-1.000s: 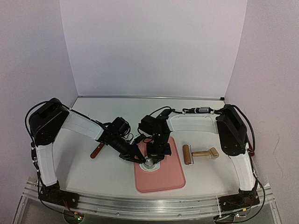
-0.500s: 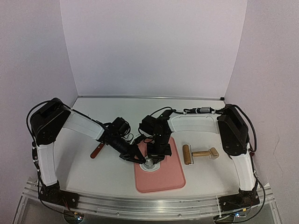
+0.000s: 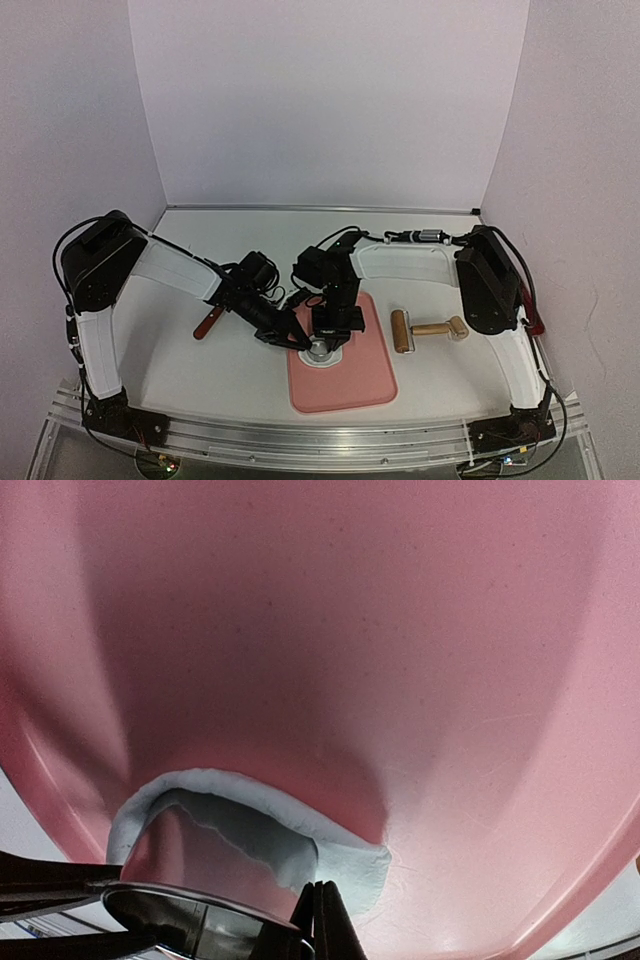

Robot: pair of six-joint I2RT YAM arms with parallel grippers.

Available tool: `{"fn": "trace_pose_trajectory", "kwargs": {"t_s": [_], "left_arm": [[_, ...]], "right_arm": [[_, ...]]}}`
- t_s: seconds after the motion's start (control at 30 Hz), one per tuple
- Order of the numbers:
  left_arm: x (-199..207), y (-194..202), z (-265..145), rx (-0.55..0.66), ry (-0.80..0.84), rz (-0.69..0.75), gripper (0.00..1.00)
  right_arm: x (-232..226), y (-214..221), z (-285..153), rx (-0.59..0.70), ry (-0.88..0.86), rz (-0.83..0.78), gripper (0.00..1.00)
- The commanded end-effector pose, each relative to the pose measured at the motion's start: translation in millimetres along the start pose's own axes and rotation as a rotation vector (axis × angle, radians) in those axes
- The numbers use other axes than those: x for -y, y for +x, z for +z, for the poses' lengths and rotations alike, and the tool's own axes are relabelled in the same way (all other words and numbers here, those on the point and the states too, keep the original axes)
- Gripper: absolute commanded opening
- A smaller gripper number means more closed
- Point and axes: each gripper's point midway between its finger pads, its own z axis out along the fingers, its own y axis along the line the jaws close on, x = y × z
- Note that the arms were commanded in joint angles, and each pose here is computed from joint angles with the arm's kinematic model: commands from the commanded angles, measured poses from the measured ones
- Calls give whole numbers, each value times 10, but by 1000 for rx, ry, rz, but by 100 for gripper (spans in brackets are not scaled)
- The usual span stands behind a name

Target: Roll out the dumpling wrappers from the dough

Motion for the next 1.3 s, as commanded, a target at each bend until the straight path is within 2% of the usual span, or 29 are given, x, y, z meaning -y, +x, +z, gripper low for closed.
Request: {"fn": "trace_pose_trajectory", "kwargs": {"t_s": [0.0,0.23,0.6,0.73,1.07,1.27], "left_arm": [[-1065,849,44,-216,-437,-232,9],[-803,442,-52,-147,-426,-127,10],[-133,-249,-359,-3,-381,18,17],[71,-428,-487,42,-374,61,23],[288,-352,-666,109,-322,85,32],[148,-205,-587,78,-324,49,32]], "right_arm": [[517,306,1005,-170,239,17,0],[553,147,824,-127,235,7,0],[627,98,803,-135,285,16,0],[663,130,820,-139,294,35,0],[658,118,834,-136,296,52,0],[659,113,838,-135,297,59,0]]}}
